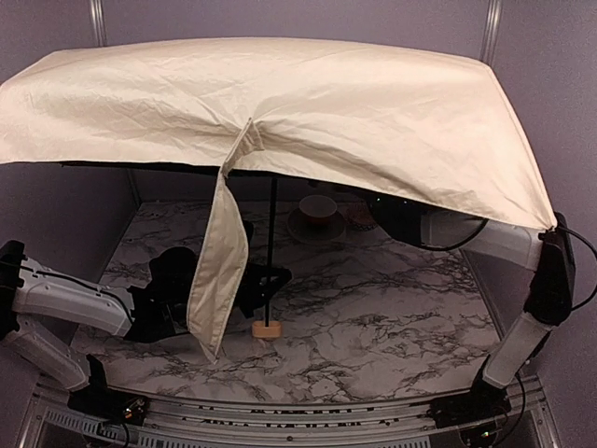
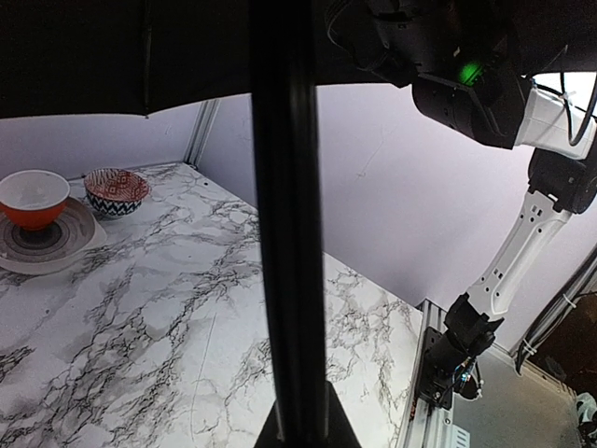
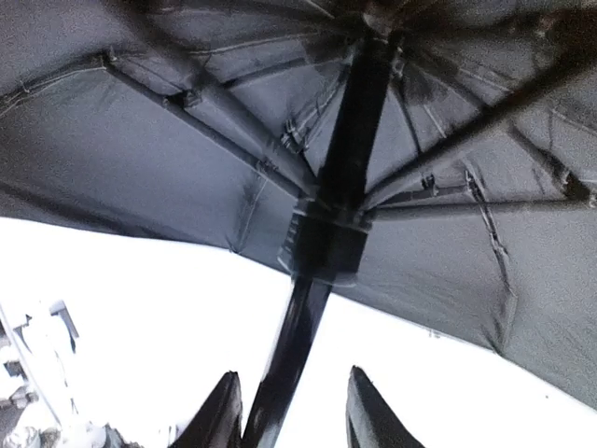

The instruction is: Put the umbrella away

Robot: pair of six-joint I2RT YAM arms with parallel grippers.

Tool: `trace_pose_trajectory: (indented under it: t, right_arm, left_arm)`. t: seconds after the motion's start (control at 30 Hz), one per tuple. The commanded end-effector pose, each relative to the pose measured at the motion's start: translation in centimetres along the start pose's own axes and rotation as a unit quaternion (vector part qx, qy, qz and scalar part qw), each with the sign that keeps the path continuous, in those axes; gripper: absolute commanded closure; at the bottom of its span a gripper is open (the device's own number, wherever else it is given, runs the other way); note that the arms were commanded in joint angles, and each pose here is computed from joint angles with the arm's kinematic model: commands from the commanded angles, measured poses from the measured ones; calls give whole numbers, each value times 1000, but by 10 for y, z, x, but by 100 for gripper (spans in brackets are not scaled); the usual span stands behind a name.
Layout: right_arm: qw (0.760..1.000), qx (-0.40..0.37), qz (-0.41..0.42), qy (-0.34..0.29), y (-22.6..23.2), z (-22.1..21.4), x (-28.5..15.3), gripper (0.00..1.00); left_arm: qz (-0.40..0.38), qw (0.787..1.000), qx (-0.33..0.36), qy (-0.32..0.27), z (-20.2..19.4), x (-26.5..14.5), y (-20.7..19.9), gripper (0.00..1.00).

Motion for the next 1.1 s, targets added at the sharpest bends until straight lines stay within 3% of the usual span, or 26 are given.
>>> trace_pose_trajectory:
  t: [0.0,0.27,0.4,0.47,0.57,0.67,0.8,1.07]
  right_arm:
    - [1000,-13,-3,12,3,-2,-4,65]
    - [1000,-5,16,7,6,-2,-1,72]
    - [1000,7,9,8,5,-4,1,99]
    - [1000,4,-21,5,2,-1,0,100]
    - [995,-10,-97,13,5,-4,1,100]
    - [986,-32,-164,14,10,-4,1,100]
    - [971,-51,-235,9,11,1,-1,100]
    - [955,-76,-285,-9,23,7,0,100]
  left_arm:
    - [-52,992,37,-112,54,-4,-26,100]
    - [-65,992,31,-103,51,-1,-27,100]
    - [-68,992,29,-101,49,-1,-27,100]
    - [-54,993,26,-103,48,-2,-24,100]
    - [-13,994,24,-109,46,-4,-14,79]
    - [15,994,34,-101,42,-4,-8,74]
    - [55,994,41,-86,36,2,3,50]
    - [107,991,59,-51,22,21,15,40]
Point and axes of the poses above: each gripper's point midway between its finger pads, its own x axis out along the fingers, its own y axis along the line the jaws close on, z = x × y, the point moved 7 cm from there along -x, back along the fingers, and after that the axes turned 1 degree about x, right-handed, at the moved point
